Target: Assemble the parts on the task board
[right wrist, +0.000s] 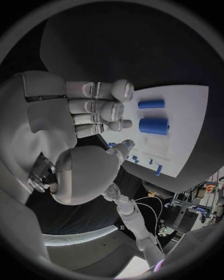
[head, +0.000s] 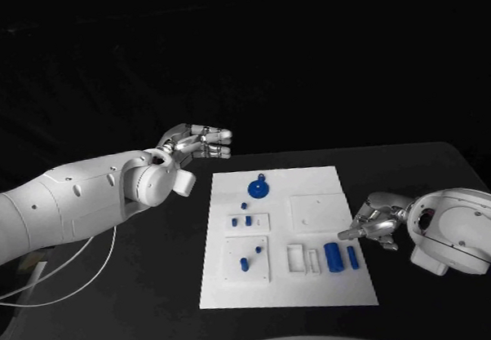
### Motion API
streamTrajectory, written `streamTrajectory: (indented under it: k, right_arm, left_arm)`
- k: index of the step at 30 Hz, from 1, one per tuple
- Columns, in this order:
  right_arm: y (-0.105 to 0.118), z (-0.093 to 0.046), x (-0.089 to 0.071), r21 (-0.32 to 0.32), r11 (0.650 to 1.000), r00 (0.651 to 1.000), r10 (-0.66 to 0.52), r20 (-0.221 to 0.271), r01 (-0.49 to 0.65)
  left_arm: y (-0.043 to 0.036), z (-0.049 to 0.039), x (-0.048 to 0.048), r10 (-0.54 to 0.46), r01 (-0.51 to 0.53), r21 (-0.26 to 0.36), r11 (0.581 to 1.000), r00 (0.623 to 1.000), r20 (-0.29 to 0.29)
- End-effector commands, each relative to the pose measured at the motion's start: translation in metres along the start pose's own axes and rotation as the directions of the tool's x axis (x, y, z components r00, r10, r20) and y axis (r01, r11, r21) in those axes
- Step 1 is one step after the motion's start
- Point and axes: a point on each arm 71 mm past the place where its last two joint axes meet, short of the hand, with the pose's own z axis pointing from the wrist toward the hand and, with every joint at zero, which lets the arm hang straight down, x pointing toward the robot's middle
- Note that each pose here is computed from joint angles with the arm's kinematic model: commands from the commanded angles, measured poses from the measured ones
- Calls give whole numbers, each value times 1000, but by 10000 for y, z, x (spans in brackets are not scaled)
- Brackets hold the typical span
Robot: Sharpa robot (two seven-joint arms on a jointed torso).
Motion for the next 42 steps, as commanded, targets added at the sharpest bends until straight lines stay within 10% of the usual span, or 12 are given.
streamTrajectory:
  k: [1, 42]
  right_arm:
    - [-60, 5, 78, 90, 996, 996, -16, -92, 24]
    - [198, 376, 652, 93, 993, 994, -68, -82, 76]
  left_arm:
    - [-25, 4, 42, 15, -14, 38, 999, 999, -43]
    - [-17, 5, 91, 27, -25, 33, 999, 996, -83]
